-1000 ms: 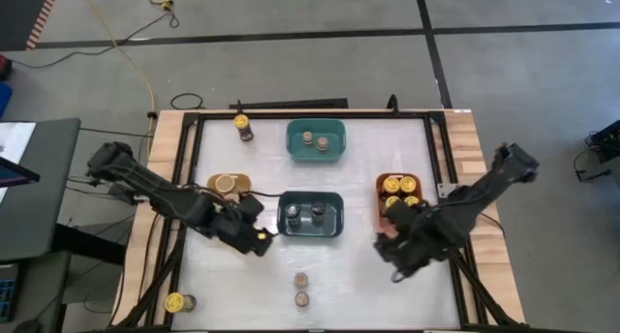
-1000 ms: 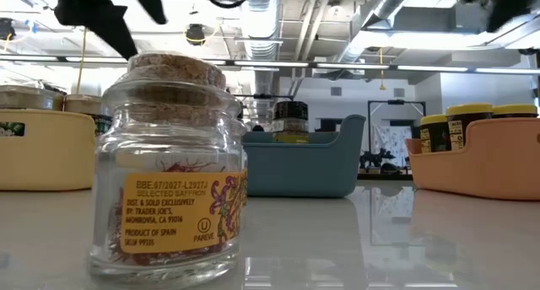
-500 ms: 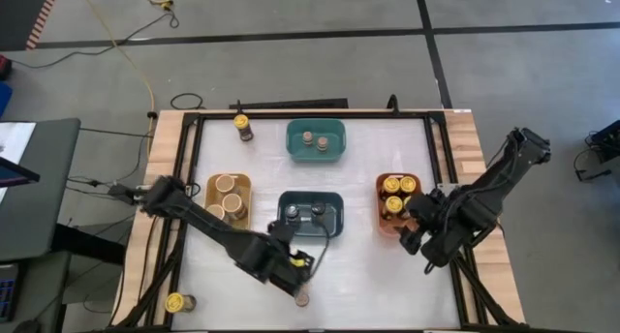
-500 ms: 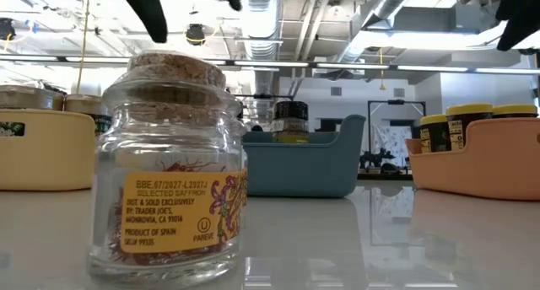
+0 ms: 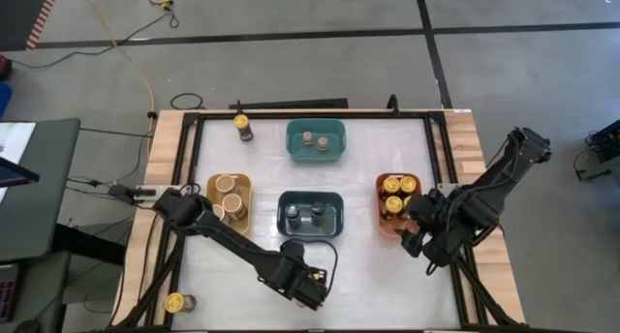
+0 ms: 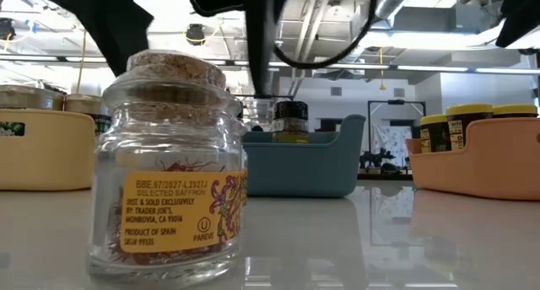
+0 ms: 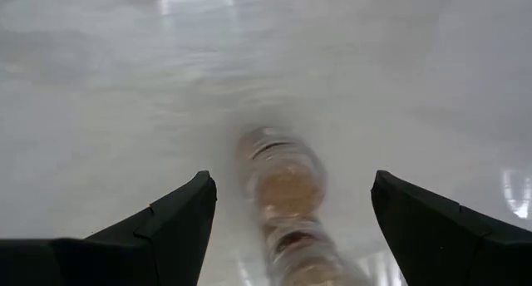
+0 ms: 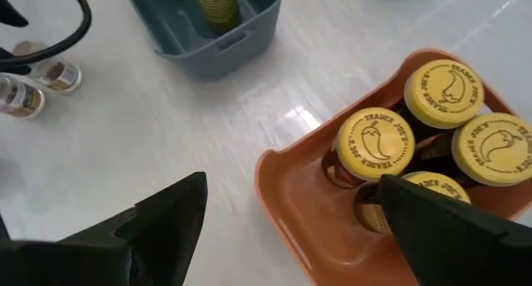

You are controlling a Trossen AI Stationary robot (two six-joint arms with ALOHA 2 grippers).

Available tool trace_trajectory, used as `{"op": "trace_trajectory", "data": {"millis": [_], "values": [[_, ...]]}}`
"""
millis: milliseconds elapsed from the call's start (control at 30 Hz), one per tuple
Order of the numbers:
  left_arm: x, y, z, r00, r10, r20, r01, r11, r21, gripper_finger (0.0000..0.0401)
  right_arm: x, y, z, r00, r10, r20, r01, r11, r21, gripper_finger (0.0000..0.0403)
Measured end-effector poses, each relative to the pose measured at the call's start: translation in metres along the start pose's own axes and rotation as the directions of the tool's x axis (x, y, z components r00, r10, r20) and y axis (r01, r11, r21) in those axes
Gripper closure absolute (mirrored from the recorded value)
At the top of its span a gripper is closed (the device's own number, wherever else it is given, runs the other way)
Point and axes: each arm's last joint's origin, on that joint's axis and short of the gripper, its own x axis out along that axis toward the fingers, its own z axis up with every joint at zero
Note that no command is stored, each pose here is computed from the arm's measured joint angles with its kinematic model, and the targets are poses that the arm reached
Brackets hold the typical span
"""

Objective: Sort spices by type
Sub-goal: Put the brown seasoning bottle into the green bin

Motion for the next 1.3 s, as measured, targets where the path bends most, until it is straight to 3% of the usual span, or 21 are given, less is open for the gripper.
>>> {"op": "trace_trajectory", "data": {"millis": [100,467,933,1300], "values": [[0.001,-0.002,0.0,0.998,-0.046,0.03,0.046,0.999,0.002,0.0092,0.0,0.0,0.0,1.0,0.004,0.001,-0.004,1.0,-0.013,0.0023],[0.002,-0.003,-0.001,0.998,-0.058,0.034,0.059,0.998,-0.024,0.0092,0.0,0.001,0.0,1.0,0.012,0.002,-0.012,1.0,-0.014,0.0023],[0.037,-0.003,-0.015,1.0,0.001,-0.021,-0.002,0.999,-0.045,0.0094,0.0,0.003,0.0,1.0,0.026,0.0,-0.026,1.0,-0.011,0.0023],[0.047,-0.006,-0.014,0.999,0.0,-0.032,-0.002,0.999,-0.054,0.0176,0.0,0.003,0.001,1.0,0.031,0.001,-0.031,1.0,-0.006,0.0023]]}}
